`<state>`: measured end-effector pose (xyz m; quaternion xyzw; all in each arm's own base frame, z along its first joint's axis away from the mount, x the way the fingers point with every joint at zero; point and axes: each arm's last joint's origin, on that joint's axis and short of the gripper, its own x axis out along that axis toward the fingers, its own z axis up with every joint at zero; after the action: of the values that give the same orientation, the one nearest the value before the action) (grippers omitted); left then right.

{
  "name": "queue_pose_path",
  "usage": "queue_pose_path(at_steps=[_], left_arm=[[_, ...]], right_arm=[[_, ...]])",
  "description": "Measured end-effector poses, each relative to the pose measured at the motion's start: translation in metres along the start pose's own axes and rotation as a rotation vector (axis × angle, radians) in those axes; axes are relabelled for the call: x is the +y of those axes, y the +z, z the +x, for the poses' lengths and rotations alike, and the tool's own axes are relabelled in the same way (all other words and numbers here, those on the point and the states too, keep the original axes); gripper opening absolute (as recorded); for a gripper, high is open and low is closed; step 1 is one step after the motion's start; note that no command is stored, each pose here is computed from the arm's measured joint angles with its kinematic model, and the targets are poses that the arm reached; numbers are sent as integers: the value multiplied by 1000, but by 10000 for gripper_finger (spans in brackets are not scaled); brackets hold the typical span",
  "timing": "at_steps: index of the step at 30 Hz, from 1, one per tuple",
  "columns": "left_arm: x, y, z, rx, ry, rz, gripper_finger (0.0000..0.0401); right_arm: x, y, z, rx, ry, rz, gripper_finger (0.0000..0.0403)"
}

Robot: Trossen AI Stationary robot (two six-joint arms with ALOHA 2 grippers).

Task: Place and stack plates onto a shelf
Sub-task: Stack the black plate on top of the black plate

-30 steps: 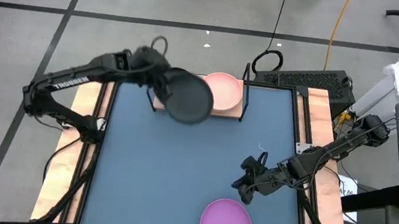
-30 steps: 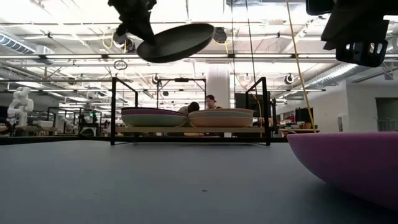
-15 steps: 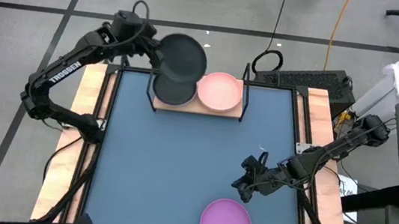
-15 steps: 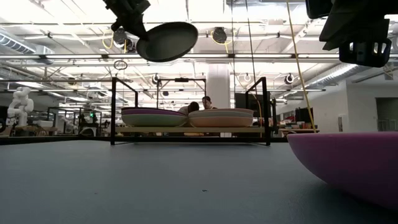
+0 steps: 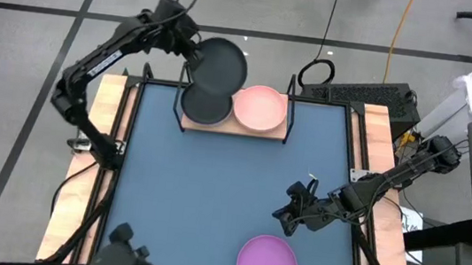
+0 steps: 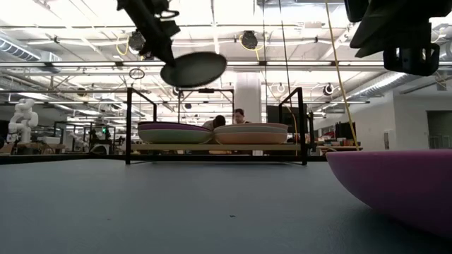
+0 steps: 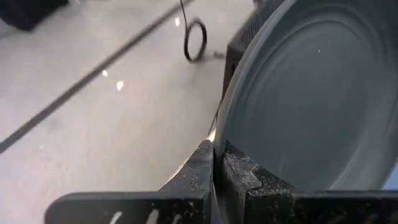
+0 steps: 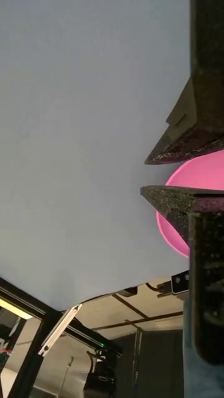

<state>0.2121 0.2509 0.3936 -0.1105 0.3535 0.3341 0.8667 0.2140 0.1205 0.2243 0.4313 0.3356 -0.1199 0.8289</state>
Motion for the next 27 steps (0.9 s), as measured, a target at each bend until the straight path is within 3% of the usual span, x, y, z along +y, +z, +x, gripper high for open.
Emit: queue_pose_path(at_steps=[9, 18, 23, 27], left_arm=[[5, 2, 33, 209, -26, -33, 10], [7, -15, 52, 408, -38, -73, 10], [8, -17, 59, 424, -57, 5, 10], [3, -15, 62, 407, -92, 159, 10]], right_arm=[[0, 2, 0, -74, -11, 29, 52], [0, 2, 0, -78, -13, 28, 52], [0, 2, 0, -78, -13, 28, 52], [0, 2, 0, -78, -14, 28, 52]])
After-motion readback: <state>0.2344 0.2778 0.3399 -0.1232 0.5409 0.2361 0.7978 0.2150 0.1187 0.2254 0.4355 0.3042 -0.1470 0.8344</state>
